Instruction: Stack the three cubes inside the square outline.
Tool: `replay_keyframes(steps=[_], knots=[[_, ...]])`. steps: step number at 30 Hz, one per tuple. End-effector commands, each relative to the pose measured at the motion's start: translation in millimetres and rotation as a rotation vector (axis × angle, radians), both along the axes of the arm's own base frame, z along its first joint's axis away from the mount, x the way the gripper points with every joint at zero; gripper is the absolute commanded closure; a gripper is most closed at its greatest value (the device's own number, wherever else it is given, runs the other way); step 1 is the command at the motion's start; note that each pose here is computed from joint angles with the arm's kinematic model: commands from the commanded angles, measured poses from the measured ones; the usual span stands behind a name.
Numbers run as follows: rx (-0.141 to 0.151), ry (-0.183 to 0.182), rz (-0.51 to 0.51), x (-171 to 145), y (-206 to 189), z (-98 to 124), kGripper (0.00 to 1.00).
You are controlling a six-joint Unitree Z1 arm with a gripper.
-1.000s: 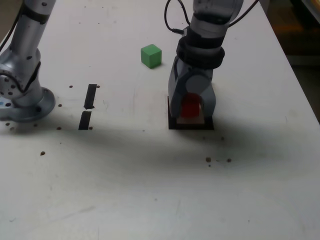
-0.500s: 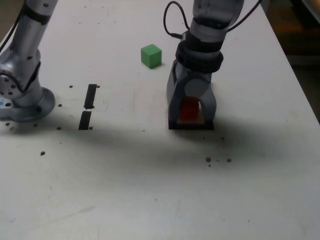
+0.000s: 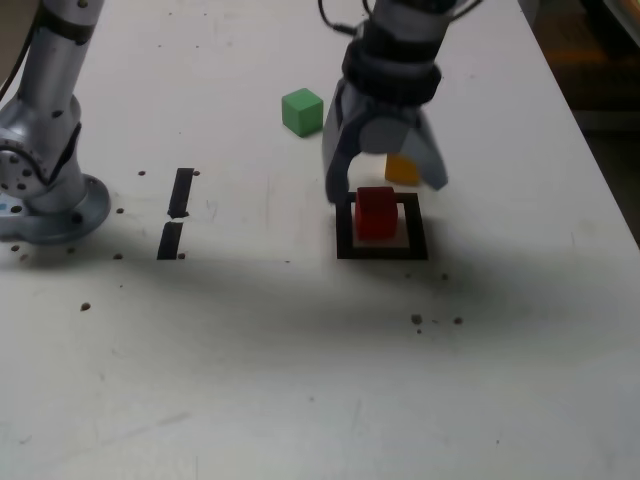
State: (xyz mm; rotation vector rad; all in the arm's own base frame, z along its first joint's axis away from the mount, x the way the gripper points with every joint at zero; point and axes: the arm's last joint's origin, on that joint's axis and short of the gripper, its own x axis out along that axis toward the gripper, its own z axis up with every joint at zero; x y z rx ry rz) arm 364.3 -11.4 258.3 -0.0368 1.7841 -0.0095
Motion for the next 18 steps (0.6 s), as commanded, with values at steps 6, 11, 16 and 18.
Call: replay_keyframes(steps=[6,11,16,18], knots=[[0.071,-0.067,-0.049,13.4,29.0,24.5,0.02],[0.106,-0.028,-0.104,20.4,57.7,11.1,0.04],[0.089,0.040,-0.125,28.9,74.8,-18.8,0.08],[0.069,0.054,-0.130,33.9,77.3,-32.4,0.10]])
